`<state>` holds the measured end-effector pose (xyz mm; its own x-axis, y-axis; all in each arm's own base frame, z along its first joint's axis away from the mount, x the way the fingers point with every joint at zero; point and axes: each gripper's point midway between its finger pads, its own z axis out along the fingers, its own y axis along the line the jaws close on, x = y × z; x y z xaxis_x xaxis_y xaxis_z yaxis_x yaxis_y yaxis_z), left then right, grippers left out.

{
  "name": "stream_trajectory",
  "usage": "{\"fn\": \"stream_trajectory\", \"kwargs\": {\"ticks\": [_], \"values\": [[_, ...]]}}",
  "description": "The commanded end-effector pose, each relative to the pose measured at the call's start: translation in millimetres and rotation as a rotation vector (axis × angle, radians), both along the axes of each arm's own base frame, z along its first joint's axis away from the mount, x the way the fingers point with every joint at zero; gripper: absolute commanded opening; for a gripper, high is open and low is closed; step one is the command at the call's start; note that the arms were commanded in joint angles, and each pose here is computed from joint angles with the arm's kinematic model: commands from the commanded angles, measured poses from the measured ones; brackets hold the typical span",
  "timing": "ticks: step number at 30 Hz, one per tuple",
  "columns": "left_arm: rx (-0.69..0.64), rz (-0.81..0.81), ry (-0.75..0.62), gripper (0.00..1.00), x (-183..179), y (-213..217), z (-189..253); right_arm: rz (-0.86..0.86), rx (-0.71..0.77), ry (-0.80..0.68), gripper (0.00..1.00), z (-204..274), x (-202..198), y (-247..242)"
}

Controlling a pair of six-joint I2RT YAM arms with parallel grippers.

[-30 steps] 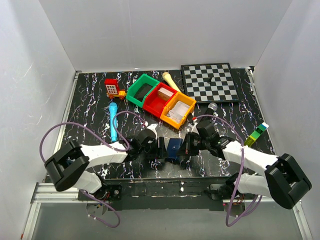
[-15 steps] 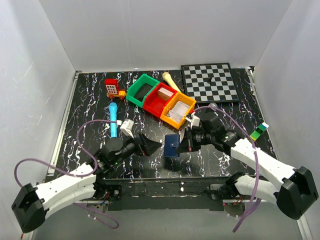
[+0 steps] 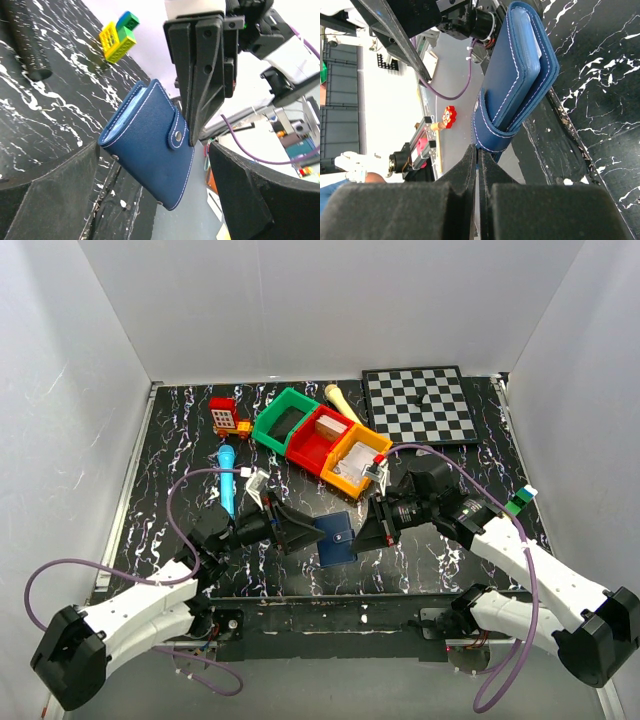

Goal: Take the credit cards out of the card holder
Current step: Open the card holder at the center of the board.

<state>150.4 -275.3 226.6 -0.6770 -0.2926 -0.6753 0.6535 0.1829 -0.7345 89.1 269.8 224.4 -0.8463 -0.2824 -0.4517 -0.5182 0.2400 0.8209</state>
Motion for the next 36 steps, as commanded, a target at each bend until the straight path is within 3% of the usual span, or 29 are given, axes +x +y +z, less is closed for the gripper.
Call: {"fn": "stream_trajectory", "kwargs": {"ticks": [1, 7, 12, 18, 21, 22, 24, 27, 31, 36], "values": [[-0.073, -0.130, -0.065, 0.87, -18.7, -5.3, 23.5, 0.071, 0.093, -0.064, 0.01, 31.7, -7.6, 2.4], [-0.092, -0.169, -0.071, 0.71, -23.3, -7.6, 28.2, 0.071, 0.097, -0.064, 0.01, 30.3, -4.9, 5.6], [-0.094, -0.190, -0.083, 0.49, -25.4, -9.3, 33.3, 0.051, 0.081, -0.064, 0.01, 26.8, 0.2, 8.2], [-0.073, -0.181, -0.064, 0.30, -22.9, -10.0, 28.2, 0.036, 0.071, -0.071, 0.01, 27.9, 3.5, 10.3], [-0.047, -0.171, -0.061, 0.13, -19.7, -10.8, 26.0, 0.026, 0.051, -0.081, 0.01, 28.7, 5.6, 9.2], [-0.033, -0.163, -0.056, 0.08, -17.9, -11.1, 25.7, 0.017, 0.033, -0.094, 0.05, 28.2, 7.5, 7.9], [0.004, -0.130, -0.034, 0.00, -11.4, -10.9, 22.5, -0.001, 0.002, -0.132, 0.33, 32.6, 10.1, 3.3], [0.075, -0.044, 0.008, 0.00, 2.2, -6.9, 18.7, -0.083, -0.091, -0.211, 0.53, 34.0, 22.9, -8.4], [0.164, 0.103, 0.069, 0.00, 25.6, 1.6, 17.8, -0.196, -0.241, -0.322, 0.59, 38.4, 38.6, -26.8], [0.323, 0.324, 0.248, 0.00, 55.8, 16.2, 10.4, -0.353, -0.461, -0.523, 0.59, 47.1, 64.7, -33.4]]}}
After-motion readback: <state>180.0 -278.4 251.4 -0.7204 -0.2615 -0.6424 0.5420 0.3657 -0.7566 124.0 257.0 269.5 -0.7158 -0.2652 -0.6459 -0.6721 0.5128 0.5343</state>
